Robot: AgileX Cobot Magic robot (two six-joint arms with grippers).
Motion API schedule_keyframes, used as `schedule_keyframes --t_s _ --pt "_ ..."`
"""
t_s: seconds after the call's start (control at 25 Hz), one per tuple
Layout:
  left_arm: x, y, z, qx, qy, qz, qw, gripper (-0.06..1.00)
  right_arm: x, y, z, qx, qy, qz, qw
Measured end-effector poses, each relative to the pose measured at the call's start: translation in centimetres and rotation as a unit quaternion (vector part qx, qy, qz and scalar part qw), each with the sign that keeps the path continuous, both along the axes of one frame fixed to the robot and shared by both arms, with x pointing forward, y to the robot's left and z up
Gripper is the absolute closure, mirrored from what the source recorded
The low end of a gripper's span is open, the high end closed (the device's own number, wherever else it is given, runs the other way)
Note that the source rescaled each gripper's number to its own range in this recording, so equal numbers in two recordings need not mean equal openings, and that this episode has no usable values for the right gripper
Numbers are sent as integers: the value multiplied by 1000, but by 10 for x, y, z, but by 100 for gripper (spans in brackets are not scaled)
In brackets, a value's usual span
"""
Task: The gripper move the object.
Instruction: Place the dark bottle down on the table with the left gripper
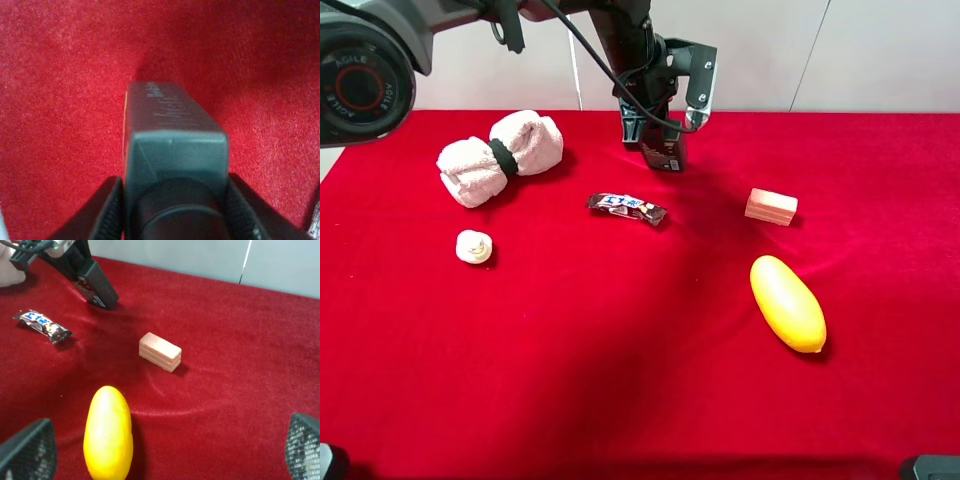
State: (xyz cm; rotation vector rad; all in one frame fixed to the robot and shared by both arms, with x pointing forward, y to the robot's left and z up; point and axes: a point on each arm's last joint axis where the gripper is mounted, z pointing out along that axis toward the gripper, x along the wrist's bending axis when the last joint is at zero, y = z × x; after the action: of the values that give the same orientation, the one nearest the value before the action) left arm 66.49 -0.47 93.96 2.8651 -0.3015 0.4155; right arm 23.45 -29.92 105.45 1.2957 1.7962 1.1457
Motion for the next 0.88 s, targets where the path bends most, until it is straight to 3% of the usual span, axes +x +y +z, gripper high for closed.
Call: schedule_keyframes --t_s 0.4,0.88 --pt "-2 4 11 12 12 20 1000 94 0 0 0 0 0 0 1000" --pt "-18 14 64 12 18 38 999 94 0 0 0 0 0 0 1000"
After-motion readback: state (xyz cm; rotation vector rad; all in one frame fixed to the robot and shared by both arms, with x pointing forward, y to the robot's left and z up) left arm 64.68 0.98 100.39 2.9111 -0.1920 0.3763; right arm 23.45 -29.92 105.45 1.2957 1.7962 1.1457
